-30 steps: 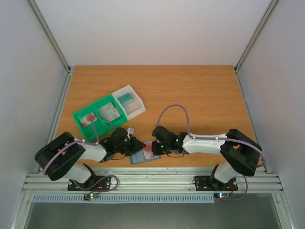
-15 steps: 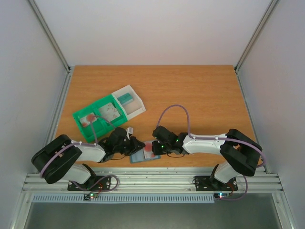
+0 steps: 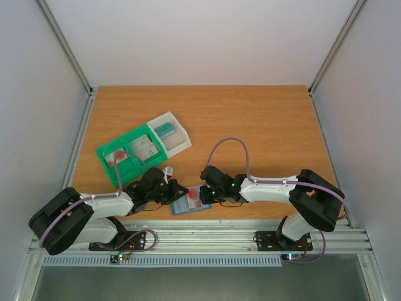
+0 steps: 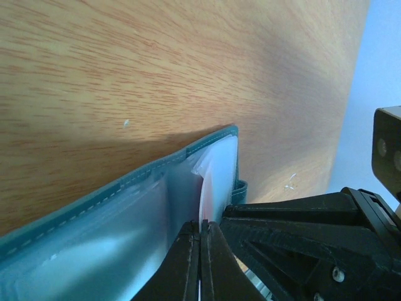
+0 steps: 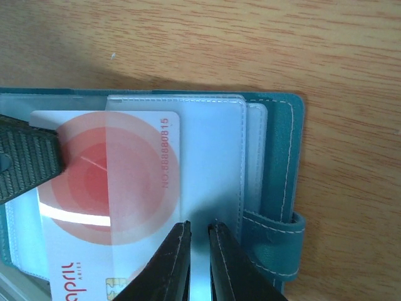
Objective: Take the credit cards out of the card holder
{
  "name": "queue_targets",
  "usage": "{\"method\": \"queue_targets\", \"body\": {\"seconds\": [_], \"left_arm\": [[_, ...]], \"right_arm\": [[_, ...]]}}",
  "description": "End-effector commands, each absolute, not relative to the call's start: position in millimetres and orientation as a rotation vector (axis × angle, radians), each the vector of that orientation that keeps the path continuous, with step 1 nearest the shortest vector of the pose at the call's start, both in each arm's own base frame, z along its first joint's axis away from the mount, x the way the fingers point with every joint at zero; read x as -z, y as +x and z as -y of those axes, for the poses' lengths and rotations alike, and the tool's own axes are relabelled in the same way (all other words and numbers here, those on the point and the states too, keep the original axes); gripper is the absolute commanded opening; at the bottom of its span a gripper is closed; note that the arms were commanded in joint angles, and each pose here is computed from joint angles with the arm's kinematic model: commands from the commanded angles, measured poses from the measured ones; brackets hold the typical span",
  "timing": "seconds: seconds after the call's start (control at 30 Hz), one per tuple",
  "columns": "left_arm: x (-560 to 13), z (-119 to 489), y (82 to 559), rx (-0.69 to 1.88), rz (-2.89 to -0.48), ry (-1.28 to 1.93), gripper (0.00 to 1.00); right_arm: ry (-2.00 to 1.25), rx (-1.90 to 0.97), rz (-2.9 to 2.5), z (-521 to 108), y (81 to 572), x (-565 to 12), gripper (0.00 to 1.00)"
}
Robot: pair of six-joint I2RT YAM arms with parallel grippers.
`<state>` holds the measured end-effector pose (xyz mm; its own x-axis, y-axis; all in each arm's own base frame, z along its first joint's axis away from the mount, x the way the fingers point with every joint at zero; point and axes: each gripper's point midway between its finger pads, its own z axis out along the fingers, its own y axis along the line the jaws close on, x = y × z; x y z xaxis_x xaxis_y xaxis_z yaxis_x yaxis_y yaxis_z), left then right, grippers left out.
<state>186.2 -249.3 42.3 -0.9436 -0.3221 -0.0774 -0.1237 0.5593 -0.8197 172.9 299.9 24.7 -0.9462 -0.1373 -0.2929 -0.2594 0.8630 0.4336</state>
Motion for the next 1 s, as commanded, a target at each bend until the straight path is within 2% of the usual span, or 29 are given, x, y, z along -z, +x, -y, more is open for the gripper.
{"method": "queue_targets", "body": {"seconds": [0.0,0.27,0.57,0.83,0.97], "left_arm": [[-39.1,238.7,182.2,1.25,-2.587,-0.353,0.0],[-56.6,227.3,180.3,1.191,-2.566,-0.326,0.0],[-95.7,228.3,164.7,1.244,-2.54,-0.134,0.0],[-136.7,244.0,137.6,1.453,-2.524,0.077,0.0],[-157.8,248.3,123.2,1.549,-2.488,0.193,0.0]], "right_arm": [[-0.265,-0.58,-2.854,-279.0,167.0,-3.2,0.11],[-0.301,-0.635,-2.813,-286.7,169.7,-19.7,0.11],[-0.485,-0.742,-2.682,-288.6,163.4,-71.6,0.16],[-0.845,-0.825,-2.609,-279.4,129.8,-122.3,0.26],[-0.96,-0.914,-2.59,-275.6,109.5,-147.1,0.36]]}}
